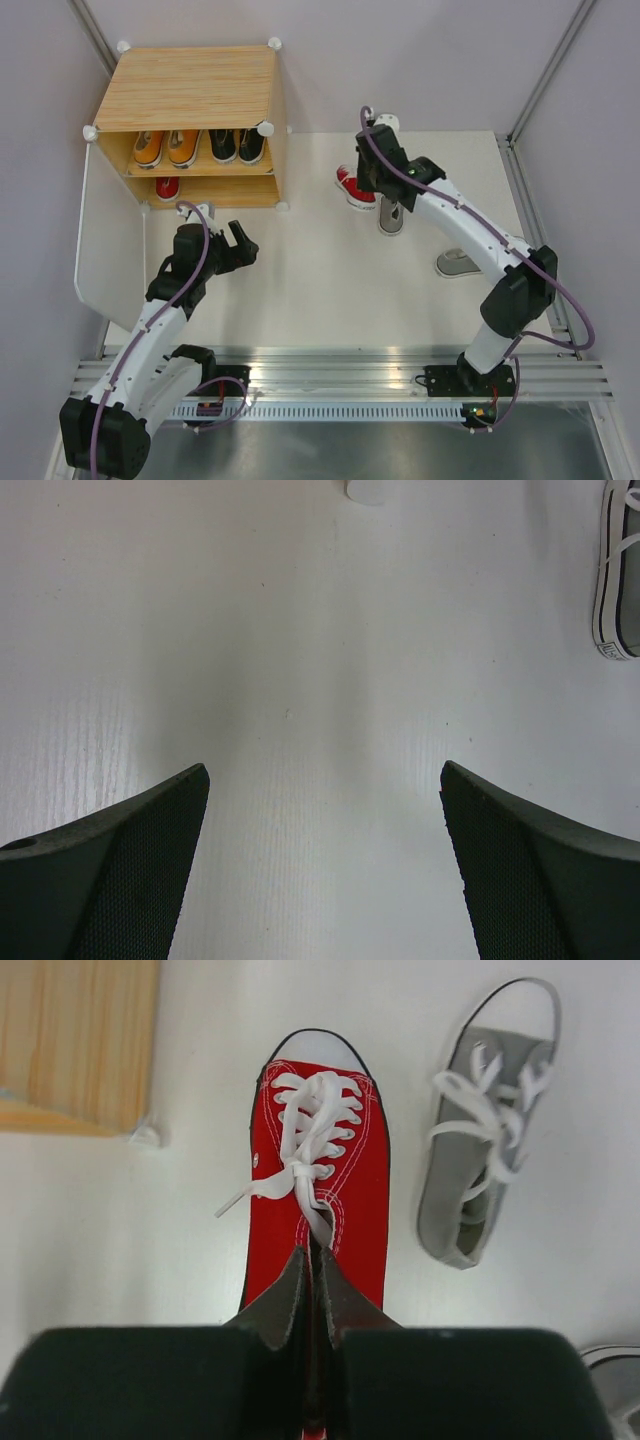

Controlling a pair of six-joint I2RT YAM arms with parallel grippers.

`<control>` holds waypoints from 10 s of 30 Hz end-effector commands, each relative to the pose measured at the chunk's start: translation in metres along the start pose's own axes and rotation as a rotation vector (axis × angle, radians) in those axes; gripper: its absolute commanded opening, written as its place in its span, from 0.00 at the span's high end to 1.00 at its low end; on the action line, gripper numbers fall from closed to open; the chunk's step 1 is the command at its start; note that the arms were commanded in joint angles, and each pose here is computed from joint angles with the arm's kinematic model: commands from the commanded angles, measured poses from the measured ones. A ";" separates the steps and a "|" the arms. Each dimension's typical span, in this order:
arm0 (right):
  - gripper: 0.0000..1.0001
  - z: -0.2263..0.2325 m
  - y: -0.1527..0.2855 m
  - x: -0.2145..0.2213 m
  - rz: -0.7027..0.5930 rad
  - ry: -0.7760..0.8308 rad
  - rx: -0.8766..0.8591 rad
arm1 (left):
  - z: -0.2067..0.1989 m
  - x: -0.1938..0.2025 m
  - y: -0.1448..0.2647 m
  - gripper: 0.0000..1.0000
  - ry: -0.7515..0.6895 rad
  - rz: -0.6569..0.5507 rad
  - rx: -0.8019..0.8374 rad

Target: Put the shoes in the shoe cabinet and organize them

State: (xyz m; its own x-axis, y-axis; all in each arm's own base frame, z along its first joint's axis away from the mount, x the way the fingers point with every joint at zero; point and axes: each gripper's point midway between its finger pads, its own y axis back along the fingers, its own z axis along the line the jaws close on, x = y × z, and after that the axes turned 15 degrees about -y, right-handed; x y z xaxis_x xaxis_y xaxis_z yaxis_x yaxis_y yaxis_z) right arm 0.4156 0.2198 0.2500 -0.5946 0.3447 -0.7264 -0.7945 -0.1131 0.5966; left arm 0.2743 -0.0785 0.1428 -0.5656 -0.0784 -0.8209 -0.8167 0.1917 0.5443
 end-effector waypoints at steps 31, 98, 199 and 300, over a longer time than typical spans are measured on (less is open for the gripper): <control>0.15 0.034 0.038 0.134 -0.060 0.008 -0.047 | -0.088 0.019 -0.001 0.02 -0.116 0.073 0.269; 0.03 -0.166 0.152 0.099 -0.257 -0.078 0.168 | -0.163 0.110 -0.118 0.92 -0.360 -0.084 -0.084; 0.06 -0.174 0.168 0.078 -0.357 -0.059 0.116 | 0.040 -0.121 -0.052 0.98 -0.219 -0.386 -0.502; 0.05 -0.137 0.137 0.073 -0.350 0.021 0.099 | 0.180 -0.103 -0.155 0.98 0.074 -0.137 -0.597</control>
State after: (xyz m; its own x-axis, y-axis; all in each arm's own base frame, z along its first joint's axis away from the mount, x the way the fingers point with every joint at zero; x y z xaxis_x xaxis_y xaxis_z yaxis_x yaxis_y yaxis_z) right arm 0.2434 0.1060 0.2255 -0.3198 0.3251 -0.8900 -0.9289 0.0774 0.3620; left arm 0.4590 0.0622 0.0882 -0.5113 -0.1455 -0.8470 -0.7775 -0.3418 0.5280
